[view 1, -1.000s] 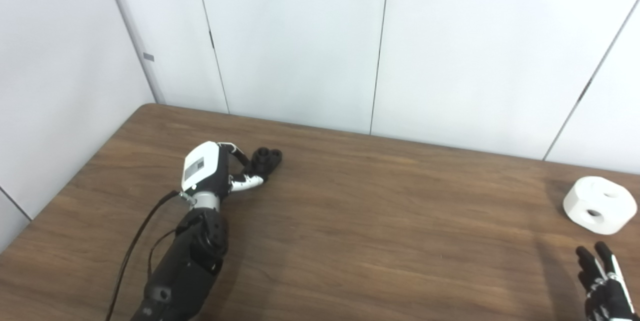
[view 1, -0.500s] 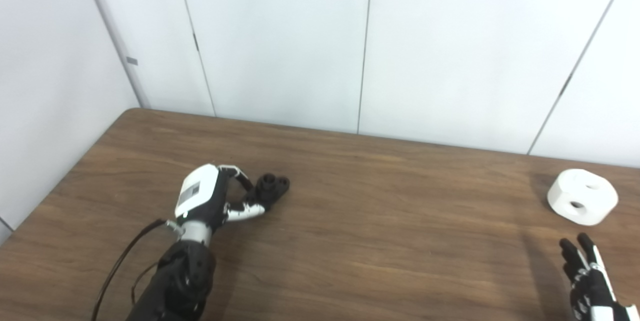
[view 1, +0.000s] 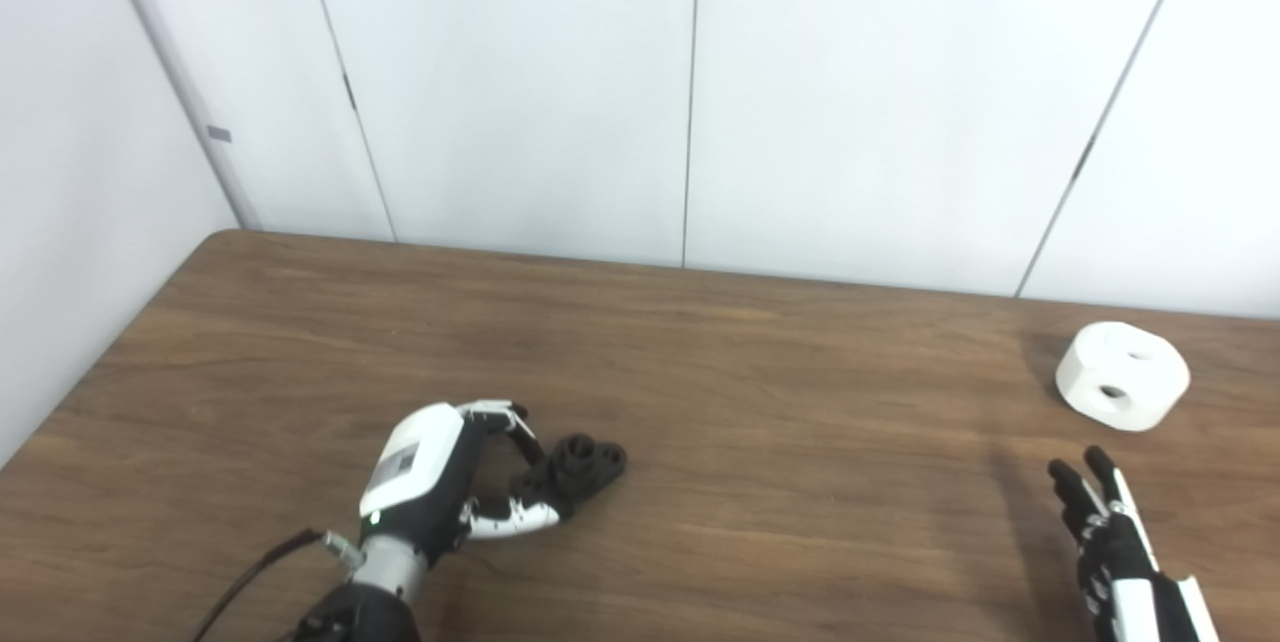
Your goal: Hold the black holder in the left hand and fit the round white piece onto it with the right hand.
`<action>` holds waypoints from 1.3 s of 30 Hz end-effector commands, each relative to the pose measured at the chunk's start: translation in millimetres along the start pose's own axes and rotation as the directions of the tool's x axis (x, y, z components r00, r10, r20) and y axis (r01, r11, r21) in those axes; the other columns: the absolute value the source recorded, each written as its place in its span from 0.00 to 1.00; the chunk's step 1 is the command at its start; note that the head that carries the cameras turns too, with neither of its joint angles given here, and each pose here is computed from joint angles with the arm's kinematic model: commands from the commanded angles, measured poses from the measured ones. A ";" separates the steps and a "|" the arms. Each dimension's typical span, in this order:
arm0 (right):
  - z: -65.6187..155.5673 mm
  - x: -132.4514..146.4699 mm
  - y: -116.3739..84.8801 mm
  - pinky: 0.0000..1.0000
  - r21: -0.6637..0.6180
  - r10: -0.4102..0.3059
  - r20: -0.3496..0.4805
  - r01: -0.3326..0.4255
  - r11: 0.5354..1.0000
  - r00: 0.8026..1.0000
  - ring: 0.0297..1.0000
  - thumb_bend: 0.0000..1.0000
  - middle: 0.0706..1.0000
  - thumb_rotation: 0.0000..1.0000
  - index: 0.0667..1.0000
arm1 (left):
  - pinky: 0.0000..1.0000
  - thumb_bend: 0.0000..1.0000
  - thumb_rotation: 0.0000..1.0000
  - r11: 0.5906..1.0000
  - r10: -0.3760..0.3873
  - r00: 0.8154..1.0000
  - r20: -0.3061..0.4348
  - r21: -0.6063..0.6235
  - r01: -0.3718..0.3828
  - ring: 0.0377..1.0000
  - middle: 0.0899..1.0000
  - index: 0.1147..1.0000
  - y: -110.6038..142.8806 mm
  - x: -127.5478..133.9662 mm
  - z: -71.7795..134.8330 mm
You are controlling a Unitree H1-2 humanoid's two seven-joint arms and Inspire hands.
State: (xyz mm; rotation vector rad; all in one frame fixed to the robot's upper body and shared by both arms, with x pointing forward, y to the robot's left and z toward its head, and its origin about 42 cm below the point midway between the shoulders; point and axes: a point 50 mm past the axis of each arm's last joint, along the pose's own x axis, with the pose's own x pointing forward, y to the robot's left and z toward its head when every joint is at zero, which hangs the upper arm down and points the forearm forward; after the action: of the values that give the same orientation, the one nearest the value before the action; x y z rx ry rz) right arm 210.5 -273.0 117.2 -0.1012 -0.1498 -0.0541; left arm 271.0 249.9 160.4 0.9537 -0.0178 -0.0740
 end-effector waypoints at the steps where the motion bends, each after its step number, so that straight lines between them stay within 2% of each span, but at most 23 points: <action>1: -13.1 -42.9 13.1 1.00 0.045 -0.026 -0.106 0.031 0.999 0.994 0.97 0.57 0.93 1.00 0.99 | 0.76 0.51 0.04 0.994 -0.098 0.995 0.029 -0.040 0.099 0.86 0.78 0.42 -13.3 -10.9 4.8; 8: -5.6 -45.4 16.0 1.00 0.051 -0.027 -0.097 0.032 0.998 0.995 0.95 0.54 0.92 0.99 0.98 | 0.76 0.51 0.04 0.982 -0.169 0.978 0.122 -0.065 0.178 0.87 0.80 0.42 -18.8 -21.4 13.2; 13: -0.6 -46.7 16.5 1.00 0.034 -0.031 -0.094 0.034 0.999 0.995 0.94 0.57 0.91 0.99 0.98 | 0.75 0.51 0.04 0.971 -0.207 0.963 0.175 -0.083 0.224 0.87 0.80 0.42 -20.1 -25.0 9.7; 19: 1.6 -46.6 17.8 0.99 0.028 -0.023 -0.094 0.026 0.999 0.995 0.93 0.58 0.91 0.98 0.98 | 0.76 0.51 0.04 0.962 -0.245 0.949 0.197 -0.068 0.263 0.87 0.79 0.42 -29.7 -31.2 7.3; 27: 7.1 -46.8 18.7 1.00 0.029 -0.022 -0.106 0.025 0.999 0.994 0.94 0.58 0.91 0.97 0.98 | 0.78 0.51 0.04 0.940 -0.317 0.915 0.250 -0.048 0.339 0.88 0.79 0.42 -48.7 -39.6 16.2; 33: 11.4 -46.7 18.5 1.00 0.035 -0.019 -0.101 0.023 0.999 0.995 0.92 0.59 0.90 0.97 0.98 | 0.90 0.51 0.04 0.923 -0.354 0.886 0.300 -0.039 0.383 0.89 0.79 0.42 -65.5 -47.2 22.7; 39: 15.6 -46.3 19.4 1.00 0.030 -0.021 -0.104 0.024 0.999 0.994 0.93 0.59 0.90 0.96 0.98 | 0.95 0.52 0.04 0.913 -0.385 0.862 0.331 -0.003 0.408 0.88 0.79 0.42 -77.7 -53.2 25.4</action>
State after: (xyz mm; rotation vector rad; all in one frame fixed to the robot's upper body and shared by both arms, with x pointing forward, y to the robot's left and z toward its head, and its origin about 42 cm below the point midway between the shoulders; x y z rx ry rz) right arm 208.5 -257.9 133.9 -0.1002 -0.1132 -0.0415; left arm 224.8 188.9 134.7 0.8184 -0.2178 -0.5302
